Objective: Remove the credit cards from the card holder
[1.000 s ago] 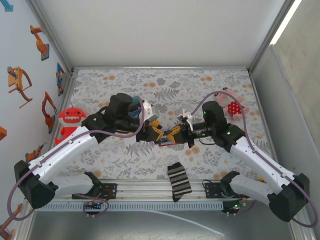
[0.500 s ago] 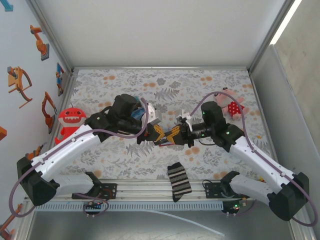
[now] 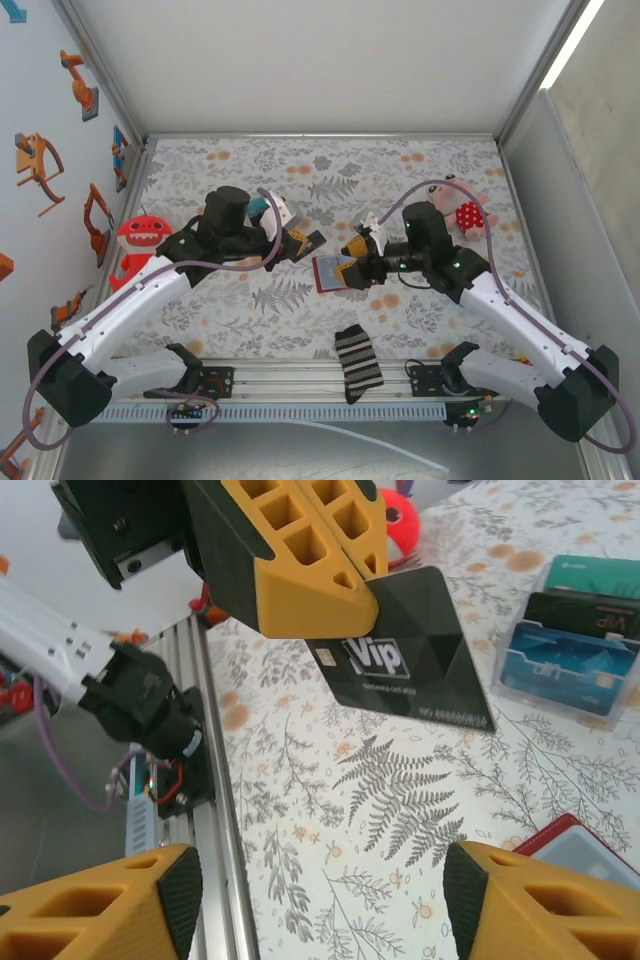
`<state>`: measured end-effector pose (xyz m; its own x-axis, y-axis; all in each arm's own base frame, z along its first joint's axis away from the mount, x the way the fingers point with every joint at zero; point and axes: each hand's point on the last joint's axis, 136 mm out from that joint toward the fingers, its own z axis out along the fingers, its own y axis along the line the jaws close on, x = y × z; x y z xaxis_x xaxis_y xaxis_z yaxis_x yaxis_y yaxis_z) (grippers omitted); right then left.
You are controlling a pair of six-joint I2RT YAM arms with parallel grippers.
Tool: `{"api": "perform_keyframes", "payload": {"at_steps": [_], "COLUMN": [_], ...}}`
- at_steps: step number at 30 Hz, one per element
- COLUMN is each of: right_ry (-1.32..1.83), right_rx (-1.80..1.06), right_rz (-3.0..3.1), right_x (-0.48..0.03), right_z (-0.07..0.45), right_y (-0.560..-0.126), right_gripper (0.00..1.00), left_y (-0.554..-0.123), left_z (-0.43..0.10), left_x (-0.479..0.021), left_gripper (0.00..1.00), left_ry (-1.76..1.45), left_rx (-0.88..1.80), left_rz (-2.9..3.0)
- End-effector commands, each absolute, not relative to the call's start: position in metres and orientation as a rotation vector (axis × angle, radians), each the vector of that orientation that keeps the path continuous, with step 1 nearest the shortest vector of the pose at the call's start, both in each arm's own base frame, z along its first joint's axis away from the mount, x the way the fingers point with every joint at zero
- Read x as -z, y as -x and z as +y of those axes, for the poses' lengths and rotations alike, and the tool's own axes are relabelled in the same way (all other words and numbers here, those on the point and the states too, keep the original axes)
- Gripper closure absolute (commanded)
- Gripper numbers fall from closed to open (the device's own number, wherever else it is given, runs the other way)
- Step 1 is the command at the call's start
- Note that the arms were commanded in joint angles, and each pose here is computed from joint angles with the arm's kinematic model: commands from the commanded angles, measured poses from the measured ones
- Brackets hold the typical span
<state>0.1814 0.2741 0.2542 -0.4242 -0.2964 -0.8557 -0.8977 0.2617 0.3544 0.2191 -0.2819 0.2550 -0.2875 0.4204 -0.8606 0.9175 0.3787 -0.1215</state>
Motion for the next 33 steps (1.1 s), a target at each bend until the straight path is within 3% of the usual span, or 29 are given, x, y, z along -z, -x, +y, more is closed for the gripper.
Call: {"api": "perform_keyframes", "payload": {"at_steps": [1, 18, 33], "right_ry": [1.012, 0.773, 0.633], "right_rx": [-1.100, -0.846, -0.719], "right_rz": [1.890, 2.045, 2.009], "right_x": [-0.265, -0.247, -0.259], "right_z": [0.274, 0.259, 0.233], "right_y": [-0.195, -0.246, -0.253], "right_gripper": [0.32, 0.32, 0.32], "left_y": [-0.250, -0.363, -0.402], "left_z": [-0.268, -0.222, -0.202], "left_x": [-0.249, -0.190, -0.153], "left_gripper": [1.00, 1.00, 1.00], "left_ry": [-1.082, -1.178, -1.233], "left_rx": [0.684, 0.378, 0.399], "left_rz": [1.901, 1.935, 1.970]}}
